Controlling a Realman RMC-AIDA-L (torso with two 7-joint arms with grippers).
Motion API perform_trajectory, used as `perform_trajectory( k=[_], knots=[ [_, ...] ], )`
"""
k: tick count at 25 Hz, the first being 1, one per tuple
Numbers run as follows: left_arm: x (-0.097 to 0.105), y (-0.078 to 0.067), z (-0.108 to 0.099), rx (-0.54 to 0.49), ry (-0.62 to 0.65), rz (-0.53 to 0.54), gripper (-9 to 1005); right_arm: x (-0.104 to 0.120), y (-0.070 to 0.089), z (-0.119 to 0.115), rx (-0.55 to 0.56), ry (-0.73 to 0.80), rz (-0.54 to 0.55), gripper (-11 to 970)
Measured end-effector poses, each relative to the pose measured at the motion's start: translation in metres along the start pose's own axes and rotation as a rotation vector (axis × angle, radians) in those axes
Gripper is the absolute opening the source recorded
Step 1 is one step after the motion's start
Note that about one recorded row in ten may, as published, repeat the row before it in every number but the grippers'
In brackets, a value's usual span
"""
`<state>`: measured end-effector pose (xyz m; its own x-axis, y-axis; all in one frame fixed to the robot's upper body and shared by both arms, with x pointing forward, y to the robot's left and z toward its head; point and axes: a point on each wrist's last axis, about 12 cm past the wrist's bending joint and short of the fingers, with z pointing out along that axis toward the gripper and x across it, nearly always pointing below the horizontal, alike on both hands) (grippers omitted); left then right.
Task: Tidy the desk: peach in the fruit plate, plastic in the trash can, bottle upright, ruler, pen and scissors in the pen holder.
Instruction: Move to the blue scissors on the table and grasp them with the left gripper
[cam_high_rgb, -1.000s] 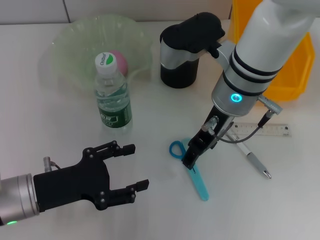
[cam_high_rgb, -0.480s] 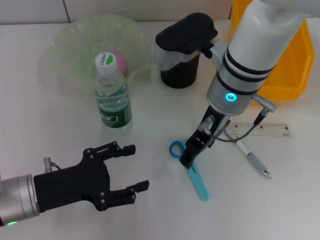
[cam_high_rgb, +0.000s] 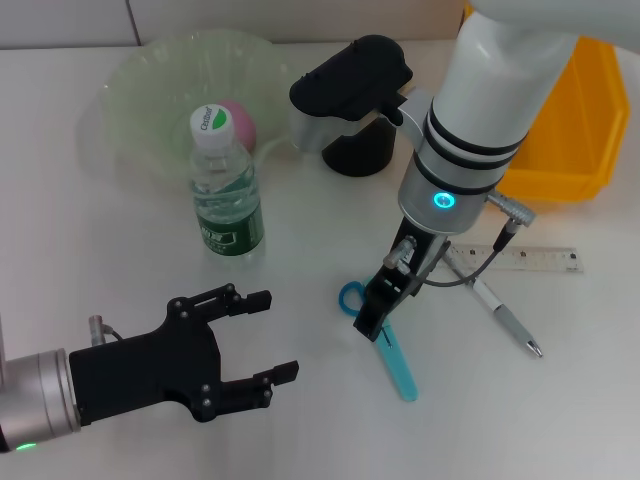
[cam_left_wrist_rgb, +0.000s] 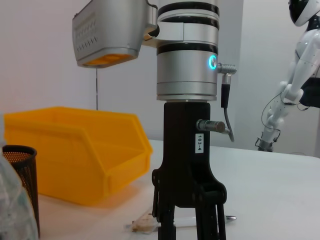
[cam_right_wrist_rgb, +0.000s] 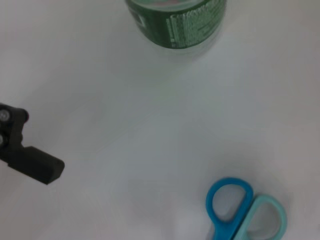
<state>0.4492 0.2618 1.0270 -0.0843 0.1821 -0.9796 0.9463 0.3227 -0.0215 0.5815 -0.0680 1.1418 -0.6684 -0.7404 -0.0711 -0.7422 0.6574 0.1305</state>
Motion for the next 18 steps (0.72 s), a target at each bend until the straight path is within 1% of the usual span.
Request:
perform_trajectory(
  k=[18],
  knots=[
    [-0.0008,0.0013,0.0030,0.006,0.002,0.004,785,-0.0057,0.0020,-0.0007,0.025,0.015,-0.020,787]
  ],
)
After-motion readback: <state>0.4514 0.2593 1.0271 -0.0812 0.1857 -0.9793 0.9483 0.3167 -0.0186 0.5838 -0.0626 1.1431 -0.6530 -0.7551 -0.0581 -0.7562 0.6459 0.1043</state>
